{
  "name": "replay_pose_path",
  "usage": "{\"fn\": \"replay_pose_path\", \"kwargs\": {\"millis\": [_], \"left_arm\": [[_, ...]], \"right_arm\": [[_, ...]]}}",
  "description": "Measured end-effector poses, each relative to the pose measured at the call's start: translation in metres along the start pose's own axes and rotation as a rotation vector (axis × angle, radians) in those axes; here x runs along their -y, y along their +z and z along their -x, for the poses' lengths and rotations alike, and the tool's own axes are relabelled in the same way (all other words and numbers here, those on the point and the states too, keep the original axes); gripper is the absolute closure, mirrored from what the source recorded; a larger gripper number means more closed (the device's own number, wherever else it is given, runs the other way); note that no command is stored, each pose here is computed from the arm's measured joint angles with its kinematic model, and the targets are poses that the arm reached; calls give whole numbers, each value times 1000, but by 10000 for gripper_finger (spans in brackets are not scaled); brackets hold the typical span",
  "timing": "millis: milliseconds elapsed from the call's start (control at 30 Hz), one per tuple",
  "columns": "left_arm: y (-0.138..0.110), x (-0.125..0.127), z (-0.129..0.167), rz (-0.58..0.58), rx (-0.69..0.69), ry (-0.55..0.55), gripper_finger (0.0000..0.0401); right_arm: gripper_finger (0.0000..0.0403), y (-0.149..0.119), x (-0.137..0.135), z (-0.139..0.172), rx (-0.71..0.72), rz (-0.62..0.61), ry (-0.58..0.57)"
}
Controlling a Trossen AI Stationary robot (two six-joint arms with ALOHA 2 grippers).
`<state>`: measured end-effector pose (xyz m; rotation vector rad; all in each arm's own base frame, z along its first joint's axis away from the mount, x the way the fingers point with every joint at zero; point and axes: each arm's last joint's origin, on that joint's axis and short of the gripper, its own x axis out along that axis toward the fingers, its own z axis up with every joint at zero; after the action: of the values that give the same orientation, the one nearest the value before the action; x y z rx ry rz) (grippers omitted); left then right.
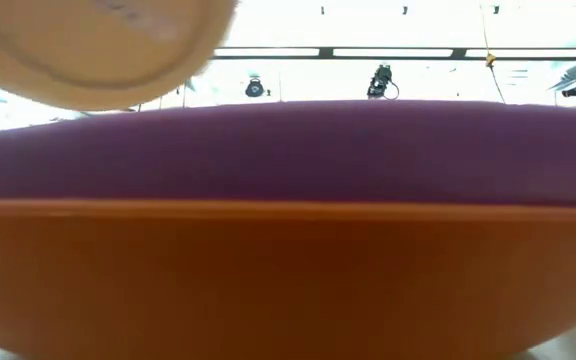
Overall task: Stack plastic plates
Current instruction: Stack the gray plate on top of the purple plate
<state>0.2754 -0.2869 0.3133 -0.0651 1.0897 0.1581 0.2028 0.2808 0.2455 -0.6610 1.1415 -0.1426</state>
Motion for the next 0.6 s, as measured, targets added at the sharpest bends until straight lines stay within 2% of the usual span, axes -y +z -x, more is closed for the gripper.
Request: {"fn": "replay_pose_path", "kwargs": {"millis": [133, 233, 400, 533, 600], "left_arm": [[22, -3, -8, -247, 68, -61, 389], [34, -4, -11, -377, 116, -106, 389], [41, -1, -10, -506, 169, -162, 389], [42, 7, 9, -565, 238, -196, 389], [38, 8, 12, -612, 247, -163, 389]], "right_arm": [[195, 1, 1, -1, -3, -6, 0], [195, 1, 1, -1, -5, -18, 5], [195, -2, 3, -1, -30, -28, -12], [195, -6, 10, -3, -98, -36, -48], [195, -7, 14, -4, -128, -54, -67]]}}
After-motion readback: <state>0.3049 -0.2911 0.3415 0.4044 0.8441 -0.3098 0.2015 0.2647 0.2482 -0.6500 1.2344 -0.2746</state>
